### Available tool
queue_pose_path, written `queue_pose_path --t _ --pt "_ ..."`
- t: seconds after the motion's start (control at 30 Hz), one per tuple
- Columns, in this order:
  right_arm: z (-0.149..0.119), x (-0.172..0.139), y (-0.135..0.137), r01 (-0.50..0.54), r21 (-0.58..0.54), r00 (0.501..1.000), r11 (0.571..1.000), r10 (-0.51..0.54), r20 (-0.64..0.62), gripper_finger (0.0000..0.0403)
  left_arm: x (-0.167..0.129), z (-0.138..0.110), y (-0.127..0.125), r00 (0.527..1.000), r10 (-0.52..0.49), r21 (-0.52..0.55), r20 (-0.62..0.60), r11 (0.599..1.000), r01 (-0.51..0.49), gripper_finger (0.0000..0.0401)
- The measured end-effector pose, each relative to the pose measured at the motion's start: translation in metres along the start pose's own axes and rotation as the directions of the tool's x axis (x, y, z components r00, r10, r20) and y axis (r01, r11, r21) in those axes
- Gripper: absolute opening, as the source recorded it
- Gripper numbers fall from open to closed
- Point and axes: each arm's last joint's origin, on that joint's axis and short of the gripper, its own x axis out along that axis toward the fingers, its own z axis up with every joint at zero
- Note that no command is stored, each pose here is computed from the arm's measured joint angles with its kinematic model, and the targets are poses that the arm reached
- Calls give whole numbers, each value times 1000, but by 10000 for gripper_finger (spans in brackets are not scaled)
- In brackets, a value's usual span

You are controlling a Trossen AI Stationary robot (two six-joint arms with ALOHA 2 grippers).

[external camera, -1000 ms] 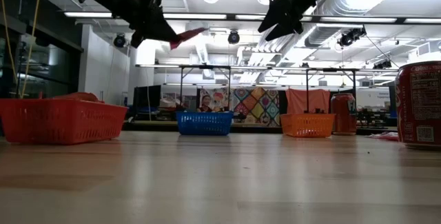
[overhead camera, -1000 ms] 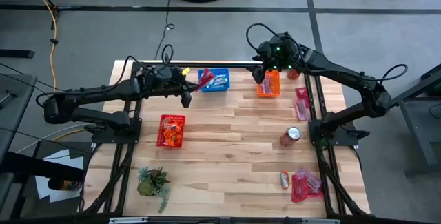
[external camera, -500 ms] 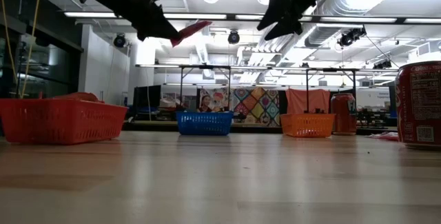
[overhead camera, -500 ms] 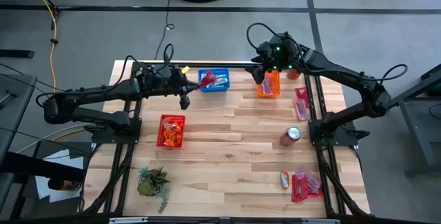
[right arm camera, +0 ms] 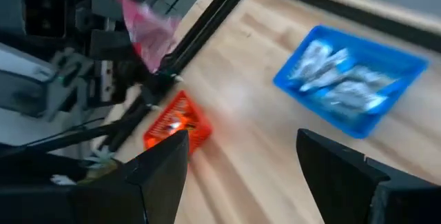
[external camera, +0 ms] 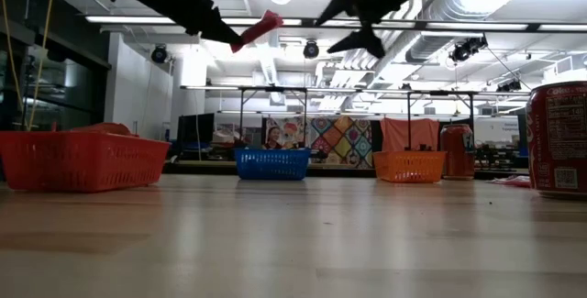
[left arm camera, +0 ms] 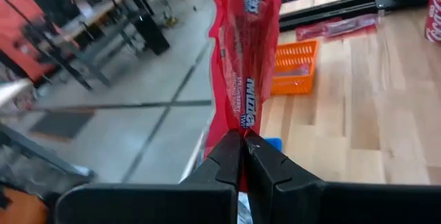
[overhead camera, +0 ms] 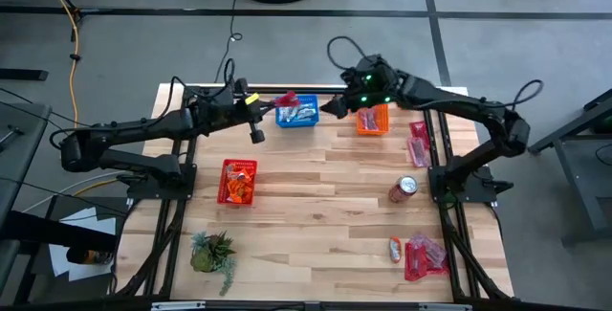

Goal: Sort candy
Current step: Put the red candy pack into the orange basket

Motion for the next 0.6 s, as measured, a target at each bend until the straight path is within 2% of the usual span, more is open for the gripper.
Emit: queue_pose_path --t 0.1,0.2,0.27,0.37,0.47,0.6 --pt "-5 19 11 -58 2 998 998 58 9 264 3 2 0 1000 4 39 20 999 -5 0" --pt "-5 31 24 -132 -66 989 989 136 59 264 9 0 -3 999 -42 32 17 999 41 0" --pt "-5 35 31 -147 -126 982 981 159 97 264 15 0 -5 997 -81 -2 7 997 81 0" --pt "-7 36 36 -101 -198 982 975 129 137 264 24 0 -8 994 -112 -11 -12 994 112 0" --pt "-8 36 34 -45 -201 985 979 77 153 264 30 3 -10 992 -128 0 -15 992 128 0" --pt "-9 37 32 -26 -223 988 974 60 145 264 37 6 -14 989 -148 16 -9 989 148 0"
